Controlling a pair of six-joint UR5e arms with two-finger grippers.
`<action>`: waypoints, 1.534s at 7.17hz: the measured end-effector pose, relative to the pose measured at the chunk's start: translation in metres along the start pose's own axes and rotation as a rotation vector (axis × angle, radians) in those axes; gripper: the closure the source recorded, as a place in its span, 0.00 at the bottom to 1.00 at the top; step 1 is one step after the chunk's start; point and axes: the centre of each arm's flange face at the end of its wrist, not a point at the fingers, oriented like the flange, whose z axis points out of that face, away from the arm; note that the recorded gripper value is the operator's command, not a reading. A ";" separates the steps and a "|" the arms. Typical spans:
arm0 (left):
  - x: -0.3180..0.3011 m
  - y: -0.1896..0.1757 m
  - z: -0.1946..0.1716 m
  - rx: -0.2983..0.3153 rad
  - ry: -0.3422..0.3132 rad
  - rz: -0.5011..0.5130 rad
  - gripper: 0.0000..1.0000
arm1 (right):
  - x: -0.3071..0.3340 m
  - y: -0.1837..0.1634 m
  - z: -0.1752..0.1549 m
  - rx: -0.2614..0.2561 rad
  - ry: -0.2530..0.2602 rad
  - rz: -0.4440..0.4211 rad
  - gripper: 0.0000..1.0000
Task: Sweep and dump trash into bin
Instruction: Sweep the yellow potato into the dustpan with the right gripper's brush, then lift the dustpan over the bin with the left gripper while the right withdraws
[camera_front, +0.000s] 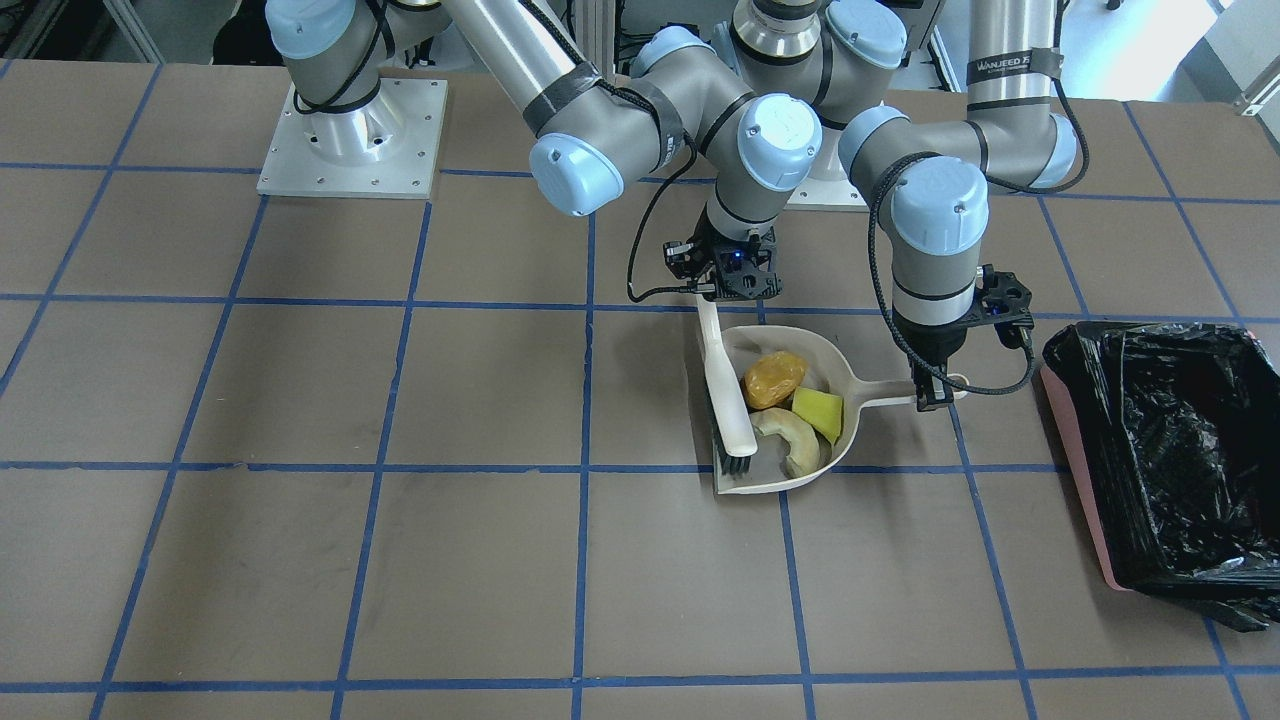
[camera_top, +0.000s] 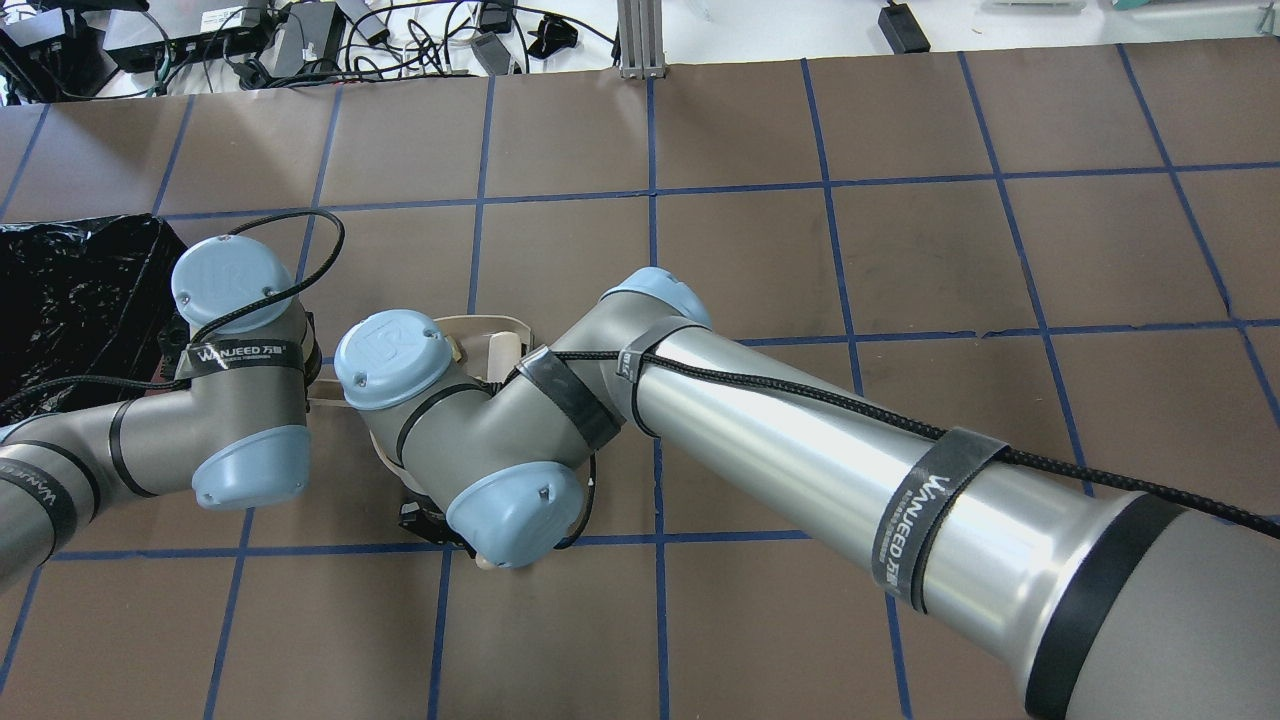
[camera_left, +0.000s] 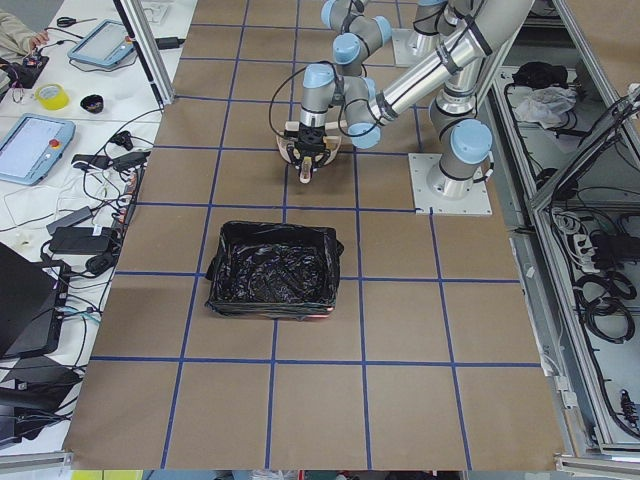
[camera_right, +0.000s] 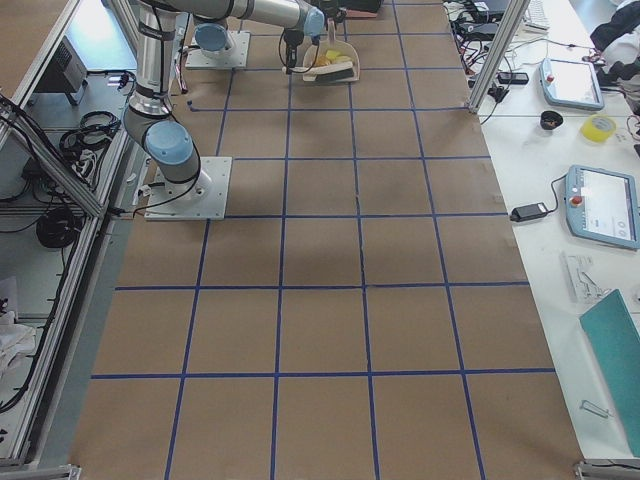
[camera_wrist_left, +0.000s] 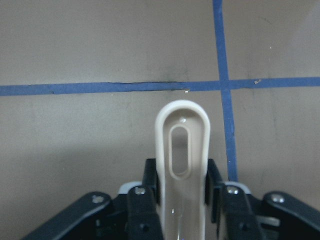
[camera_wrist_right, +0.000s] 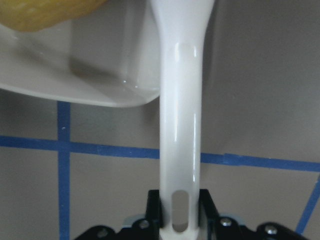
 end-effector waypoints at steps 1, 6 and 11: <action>0.001 0.000 0.000 -0.007 -0.013 0.008 1.00 | 0.011 0.004 -0.006 -0.037 0.032 0.069 1.00; 0.044 -0.022 -0.044 -0.177 -0.163 0.045 1.00 | 0.180 -0.038 -0.105 -0.170 -0.007 0.432 1.00; 0.104 -0.184 -0.110 -0.232 -0.069 0.034 1.00 | 0.435 -0.106 -0.128 -0.126 -0.003 0.136 1.00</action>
